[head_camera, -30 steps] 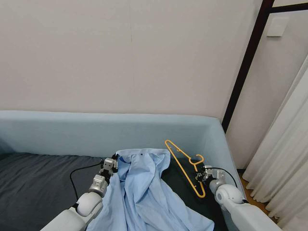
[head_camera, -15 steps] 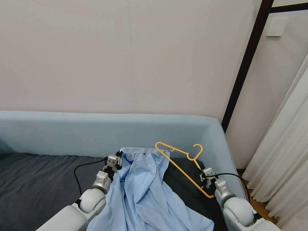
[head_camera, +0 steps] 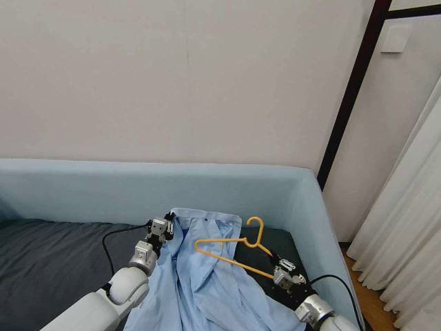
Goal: Pick up the clothes from the sofa and hang them on the clothes hanger.
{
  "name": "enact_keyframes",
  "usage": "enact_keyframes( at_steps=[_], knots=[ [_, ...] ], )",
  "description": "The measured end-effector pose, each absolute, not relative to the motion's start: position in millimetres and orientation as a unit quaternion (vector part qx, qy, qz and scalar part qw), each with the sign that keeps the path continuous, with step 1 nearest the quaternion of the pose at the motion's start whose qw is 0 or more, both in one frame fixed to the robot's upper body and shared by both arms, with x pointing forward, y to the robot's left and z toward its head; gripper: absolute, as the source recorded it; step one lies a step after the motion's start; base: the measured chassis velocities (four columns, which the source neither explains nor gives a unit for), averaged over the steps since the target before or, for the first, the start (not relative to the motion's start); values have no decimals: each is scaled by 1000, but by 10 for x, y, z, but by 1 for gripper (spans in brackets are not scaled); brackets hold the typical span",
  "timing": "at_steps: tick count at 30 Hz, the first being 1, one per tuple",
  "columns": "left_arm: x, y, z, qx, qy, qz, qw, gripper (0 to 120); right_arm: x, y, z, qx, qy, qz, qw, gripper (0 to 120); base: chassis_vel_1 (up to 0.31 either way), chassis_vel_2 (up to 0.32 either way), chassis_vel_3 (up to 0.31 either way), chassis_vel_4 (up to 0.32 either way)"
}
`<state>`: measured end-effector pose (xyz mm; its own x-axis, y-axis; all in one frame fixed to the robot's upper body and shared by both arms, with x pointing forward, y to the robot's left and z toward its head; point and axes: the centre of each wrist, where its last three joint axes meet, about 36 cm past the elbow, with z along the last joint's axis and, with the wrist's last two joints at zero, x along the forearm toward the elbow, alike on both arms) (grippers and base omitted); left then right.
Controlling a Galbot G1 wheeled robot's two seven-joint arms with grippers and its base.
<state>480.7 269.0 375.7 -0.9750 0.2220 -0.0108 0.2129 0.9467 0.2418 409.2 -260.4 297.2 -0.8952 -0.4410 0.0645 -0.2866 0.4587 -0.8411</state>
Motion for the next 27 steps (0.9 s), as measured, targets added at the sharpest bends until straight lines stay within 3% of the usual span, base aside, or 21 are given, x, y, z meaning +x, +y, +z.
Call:
enact_keyframes(
  at_steps=[14, 27],
  knots=[
    [4696, 2599, 3768, 124, 984, 124, 14, 0, 4425, -2263, 3151, -210, 862, -451, 90, 4, 0, 0, 0, 0],
    [4652, 2473, 3767, 135, 983, 120, 15, 0, 4646, -2448, 3090, -182, 857, -475, 82, 4, 0, 0, 0, 0]
  ],
)
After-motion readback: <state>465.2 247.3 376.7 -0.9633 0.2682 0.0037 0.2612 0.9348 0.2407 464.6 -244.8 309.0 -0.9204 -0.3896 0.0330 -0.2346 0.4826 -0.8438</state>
